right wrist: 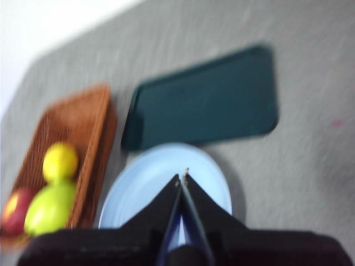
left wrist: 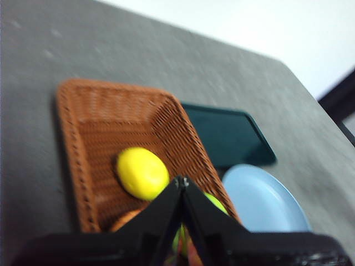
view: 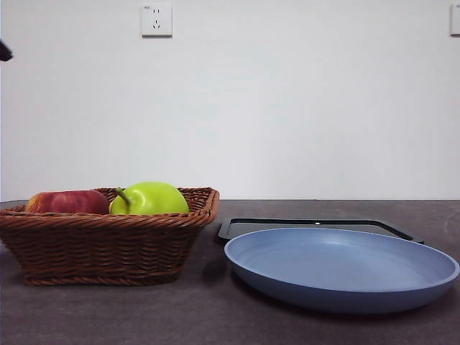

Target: Take the lemon from the basket,put the lemon in the plate,hand out the plate

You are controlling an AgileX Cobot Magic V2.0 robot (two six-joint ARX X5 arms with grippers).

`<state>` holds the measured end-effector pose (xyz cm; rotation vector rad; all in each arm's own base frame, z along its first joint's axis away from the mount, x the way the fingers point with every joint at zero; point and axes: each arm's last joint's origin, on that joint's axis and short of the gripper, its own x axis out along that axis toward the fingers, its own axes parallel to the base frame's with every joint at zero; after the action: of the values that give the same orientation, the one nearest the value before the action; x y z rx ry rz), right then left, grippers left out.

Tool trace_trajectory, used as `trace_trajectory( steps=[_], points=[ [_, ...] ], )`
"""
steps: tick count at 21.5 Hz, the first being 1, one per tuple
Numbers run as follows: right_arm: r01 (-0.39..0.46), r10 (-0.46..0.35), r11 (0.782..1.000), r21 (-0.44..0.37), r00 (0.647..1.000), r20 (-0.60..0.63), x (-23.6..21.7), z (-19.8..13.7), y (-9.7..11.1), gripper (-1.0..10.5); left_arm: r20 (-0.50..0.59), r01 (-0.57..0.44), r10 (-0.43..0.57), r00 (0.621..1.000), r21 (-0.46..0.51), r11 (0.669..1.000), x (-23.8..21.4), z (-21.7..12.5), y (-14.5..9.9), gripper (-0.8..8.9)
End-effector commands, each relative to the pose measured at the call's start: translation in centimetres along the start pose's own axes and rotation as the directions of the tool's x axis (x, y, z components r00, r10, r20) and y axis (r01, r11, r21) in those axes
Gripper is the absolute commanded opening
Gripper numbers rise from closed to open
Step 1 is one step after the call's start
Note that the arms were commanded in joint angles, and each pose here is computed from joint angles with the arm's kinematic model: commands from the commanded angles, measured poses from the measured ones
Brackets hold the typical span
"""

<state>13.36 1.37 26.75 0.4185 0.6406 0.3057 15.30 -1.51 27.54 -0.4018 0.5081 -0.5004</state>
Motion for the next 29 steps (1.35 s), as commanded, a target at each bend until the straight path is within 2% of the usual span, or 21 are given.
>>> trace_trajectory(
  steps=[1, 3, 6, 10, 13, 14, 17, 24, 29],
  points=[
    [0.015, -0.023, 0.996, -0.083, 0.995, -0.096, 0.7, 0.7, 0.0, 0.0, -0.075, 0.033, -0.03, 0.997, 0.031, 0.999, 0.5, 1.3, -0.2, 0.06],
    [0.028, -0.044, 0.995, -0.093, 0.982, -0.182, 1.6, 0.9, -0.3, 0.0, -0.145, 0.043, -0.038, 0.989, 0.027, 0.999, 1.0, 2.0, -0.3, 0.06],
    [0.013, -0.027, 0.999, -0.046, 0.944, -0.33, 3.6, 0.6, -1.2, 0.2, -0.236, 0.057, -0.044, 0.971, 0.048, 0.997, 1.9, 2.8, -0.6, 0.08],
    [0.035, -0.036, 0.999, -0.012, 0.89, -0.455, 6.3, 0.0, -2.0, 1.5, -0.255, 0.077, -0.06, 0.965, 0.057, 0.995, 2.4, 2.8, -1.0, 0.35],
    [0.042, -0.04, 0.999, -0.006, 0.867, -0.497, 8.0, -0.3, -2.5, 2.8, -0.253, 0.072, -0.052, 0.966, 0.069, 0.995, 2.6, 2.8, -1.1, 2.93],
    [0.044, -0.043, 0.999, -0.01, 0.863, -0.504, 8.5, -0.3, -2.6, 2.9, -0.25, 0.057, -0.038, 0.967, 0.07, 0.996, 2.6, 2.8, -1.1, 3.41],
    [0.037, -0.039, 0.999, -0.014, 0.858, -0.512, 10.4, -0.4, -3.0, 2.9, -0.253, 0.034, -0.015, 0.967, 0.073, 0.997, 2.6, 2.7, -1.1, 4.18],
    [0.054, -0.028, 0.998, 0.03, 0.823, -0.567, 14.7, -1.7, -4.4, 2.7, -0.271, 0.055, -0.031, 0.962, 0.079, 0.995, 2.8, 2.5, -1.5, 4.18],
    [0.072, -0.03, 0.996, 0.049, 0.812, -0.583, 15.7, -2.2, -4.9, 0.6, -0.271, 0.055, -0.032, 0.962, 0.079, 0.995, 2.8, 2.5, -1.5, 4.18]
  ],
)
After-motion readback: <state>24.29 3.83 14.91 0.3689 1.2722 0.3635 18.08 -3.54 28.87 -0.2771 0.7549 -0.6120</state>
